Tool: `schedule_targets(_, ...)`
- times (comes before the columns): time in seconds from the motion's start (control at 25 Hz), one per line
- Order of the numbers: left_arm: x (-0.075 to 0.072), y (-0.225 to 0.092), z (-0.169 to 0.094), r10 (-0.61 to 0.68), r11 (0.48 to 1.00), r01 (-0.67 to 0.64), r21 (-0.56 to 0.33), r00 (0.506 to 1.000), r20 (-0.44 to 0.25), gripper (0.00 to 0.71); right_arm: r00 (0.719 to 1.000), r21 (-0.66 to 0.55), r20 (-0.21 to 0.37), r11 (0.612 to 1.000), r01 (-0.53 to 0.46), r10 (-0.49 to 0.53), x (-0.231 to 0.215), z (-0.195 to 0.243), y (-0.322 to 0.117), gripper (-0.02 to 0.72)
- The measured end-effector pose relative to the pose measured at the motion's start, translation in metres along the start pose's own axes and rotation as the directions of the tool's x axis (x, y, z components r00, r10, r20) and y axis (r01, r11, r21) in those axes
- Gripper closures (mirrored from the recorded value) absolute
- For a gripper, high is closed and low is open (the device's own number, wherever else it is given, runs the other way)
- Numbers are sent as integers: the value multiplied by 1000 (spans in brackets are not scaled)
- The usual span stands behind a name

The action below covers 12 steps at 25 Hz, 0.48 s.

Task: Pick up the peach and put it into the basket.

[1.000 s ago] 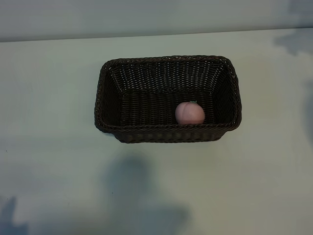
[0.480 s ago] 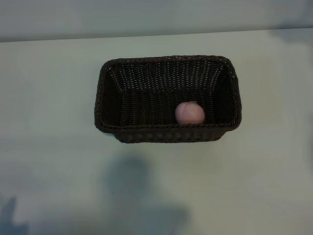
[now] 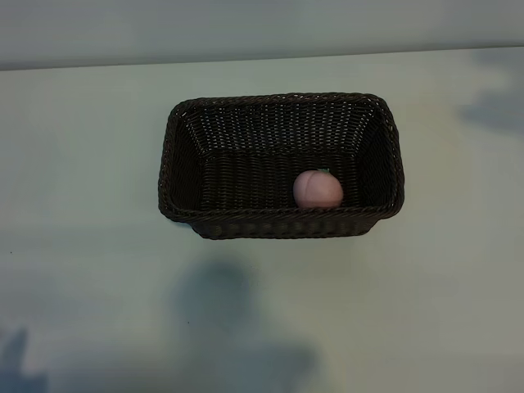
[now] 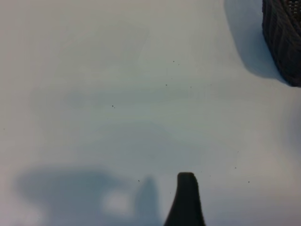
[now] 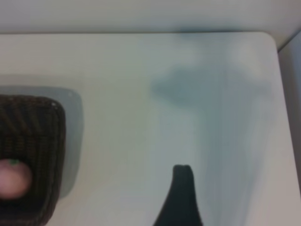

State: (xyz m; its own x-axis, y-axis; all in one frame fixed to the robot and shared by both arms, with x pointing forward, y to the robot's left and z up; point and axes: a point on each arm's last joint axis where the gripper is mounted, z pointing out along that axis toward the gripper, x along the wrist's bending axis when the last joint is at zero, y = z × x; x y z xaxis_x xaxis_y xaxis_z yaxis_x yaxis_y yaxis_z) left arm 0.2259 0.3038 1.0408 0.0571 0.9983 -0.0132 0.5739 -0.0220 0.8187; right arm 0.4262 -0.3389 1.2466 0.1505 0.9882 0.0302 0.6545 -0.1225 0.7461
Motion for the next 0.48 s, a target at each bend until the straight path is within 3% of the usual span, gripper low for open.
schedule_targets(0.2, 0, 0, 0, 0, 1000, 0, 0, 1000, 0, 118, 1000, -85, 6, 996, -2, 3, 7, -41, -51, 120)
schedule_targets(0.48, 0, 0, 0, 0, 1000, 0, 0, 1000, 0, 118, 1000, -177, 23, 984, -7, 11, 10, -51, -127, 120)
